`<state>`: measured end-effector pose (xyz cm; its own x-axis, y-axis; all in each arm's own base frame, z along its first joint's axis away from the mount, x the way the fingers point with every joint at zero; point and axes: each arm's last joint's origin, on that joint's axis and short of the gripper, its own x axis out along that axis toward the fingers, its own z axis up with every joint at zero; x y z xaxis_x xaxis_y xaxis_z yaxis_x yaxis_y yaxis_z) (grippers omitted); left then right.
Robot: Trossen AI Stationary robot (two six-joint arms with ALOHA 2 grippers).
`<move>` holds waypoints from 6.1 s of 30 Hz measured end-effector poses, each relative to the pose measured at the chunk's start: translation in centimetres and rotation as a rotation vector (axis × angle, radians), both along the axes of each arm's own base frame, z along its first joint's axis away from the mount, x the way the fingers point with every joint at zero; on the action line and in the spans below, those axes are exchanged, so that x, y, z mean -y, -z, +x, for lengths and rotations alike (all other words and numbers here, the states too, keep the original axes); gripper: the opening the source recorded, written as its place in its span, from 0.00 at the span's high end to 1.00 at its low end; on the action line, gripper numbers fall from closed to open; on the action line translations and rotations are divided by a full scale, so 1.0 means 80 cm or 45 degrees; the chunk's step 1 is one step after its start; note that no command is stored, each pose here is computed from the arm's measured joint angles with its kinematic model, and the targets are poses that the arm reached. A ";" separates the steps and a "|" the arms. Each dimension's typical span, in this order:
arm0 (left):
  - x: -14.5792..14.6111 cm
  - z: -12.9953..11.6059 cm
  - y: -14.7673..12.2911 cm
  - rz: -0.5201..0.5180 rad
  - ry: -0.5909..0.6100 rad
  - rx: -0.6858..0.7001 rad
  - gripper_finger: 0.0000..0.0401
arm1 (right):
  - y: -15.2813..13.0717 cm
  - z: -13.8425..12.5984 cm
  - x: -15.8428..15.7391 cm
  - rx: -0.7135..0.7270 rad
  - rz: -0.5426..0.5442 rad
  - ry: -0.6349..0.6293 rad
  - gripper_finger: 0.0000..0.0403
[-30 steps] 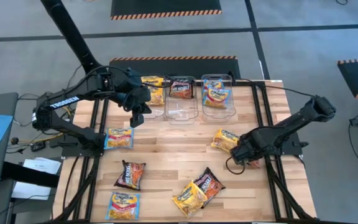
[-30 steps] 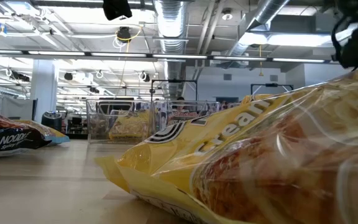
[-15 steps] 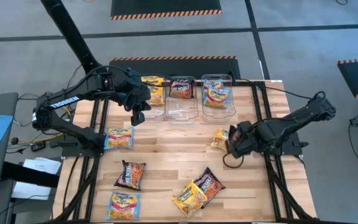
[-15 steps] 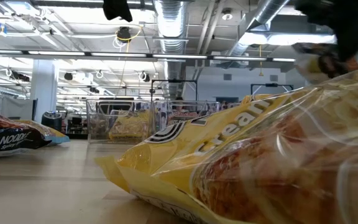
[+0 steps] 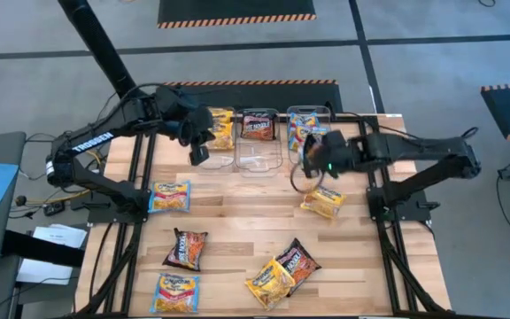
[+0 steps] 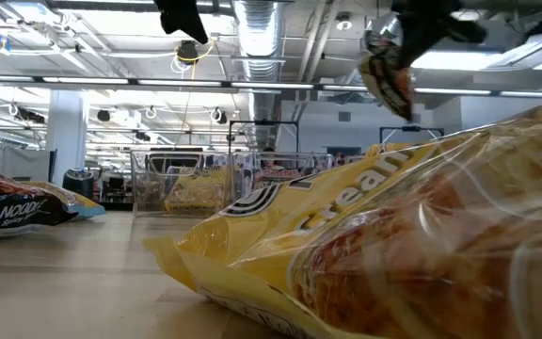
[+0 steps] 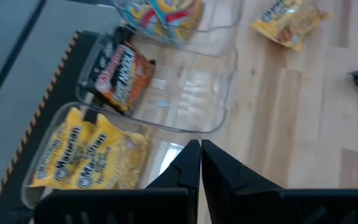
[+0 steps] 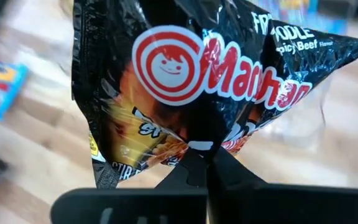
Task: Sort Maruchan noodles
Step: Put the black noodle pack in the middle transparent bin
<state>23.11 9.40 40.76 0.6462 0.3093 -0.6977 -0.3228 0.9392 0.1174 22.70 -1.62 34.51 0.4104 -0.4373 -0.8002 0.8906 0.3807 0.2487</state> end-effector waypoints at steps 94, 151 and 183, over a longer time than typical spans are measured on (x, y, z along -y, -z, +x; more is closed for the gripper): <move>-0.158 0.109 0.073 -0.515 -0.294 0.613 0.60 | 0.028 0.142 0.186 -0.125 -0.406 -0.501 0.99; -0.161 0.121 0.099 -0.065 0.053 0.335 1.00 | -0.033 0.080 0.184 -0.065 -0.464 -0.425 0.58; -0.173 0.138 0.112 -0.082 0.014 0.416 1.00 | -0.034 0.074 0.190 -0.071 -0.465 -0.398 0.58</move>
<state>34.13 23.20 31.78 0.8421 0.2627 -0.4710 -0.3231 0.9450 -0.0506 28.60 -16.83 37.22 0.5274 -0.5566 -0.6420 0.7281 0.6855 0.0039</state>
